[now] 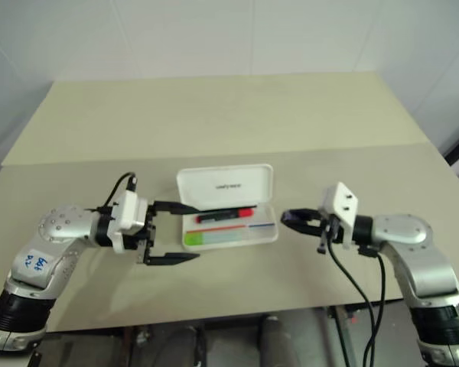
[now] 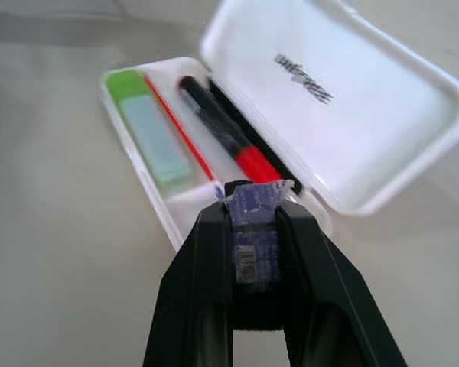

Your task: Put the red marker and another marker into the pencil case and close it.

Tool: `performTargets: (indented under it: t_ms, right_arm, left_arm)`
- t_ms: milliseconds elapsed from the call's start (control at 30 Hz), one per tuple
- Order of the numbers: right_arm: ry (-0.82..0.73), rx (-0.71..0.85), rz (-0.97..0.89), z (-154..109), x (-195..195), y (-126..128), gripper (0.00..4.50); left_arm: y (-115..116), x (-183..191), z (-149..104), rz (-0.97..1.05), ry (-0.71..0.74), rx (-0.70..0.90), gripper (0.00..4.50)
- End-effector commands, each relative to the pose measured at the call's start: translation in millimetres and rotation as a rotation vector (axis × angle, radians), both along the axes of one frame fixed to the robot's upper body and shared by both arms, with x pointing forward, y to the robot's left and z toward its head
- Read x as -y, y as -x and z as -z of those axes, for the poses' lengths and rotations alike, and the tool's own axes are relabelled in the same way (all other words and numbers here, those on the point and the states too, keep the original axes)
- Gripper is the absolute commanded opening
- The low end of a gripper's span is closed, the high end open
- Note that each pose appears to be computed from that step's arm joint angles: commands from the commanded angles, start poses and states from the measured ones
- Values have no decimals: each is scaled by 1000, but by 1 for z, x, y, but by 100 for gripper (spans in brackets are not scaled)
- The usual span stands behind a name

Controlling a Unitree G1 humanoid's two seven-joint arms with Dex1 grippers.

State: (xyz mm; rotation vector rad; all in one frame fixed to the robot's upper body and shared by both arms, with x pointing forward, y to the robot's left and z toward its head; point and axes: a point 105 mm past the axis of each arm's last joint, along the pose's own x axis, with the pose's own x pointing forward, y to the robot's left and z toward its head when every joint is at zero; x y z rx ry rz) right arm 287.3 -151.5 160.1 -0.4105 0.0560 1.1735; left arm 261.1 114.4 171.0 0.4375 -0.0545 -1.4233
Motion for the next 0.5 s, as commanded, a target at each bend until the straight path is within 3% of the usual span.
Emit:
performTargets:
  t_ms: [33, 500]
  right_arm:
    - [26, 1, -86, 2, -9, -2, 41]
    - [64, -34, -212, 25, -28, -35, 41]
  left_arm:
    - [4, 1, -8, 3, 0, 54, 450]
    - [7, -1, -10, -32, 5, 65, 450]
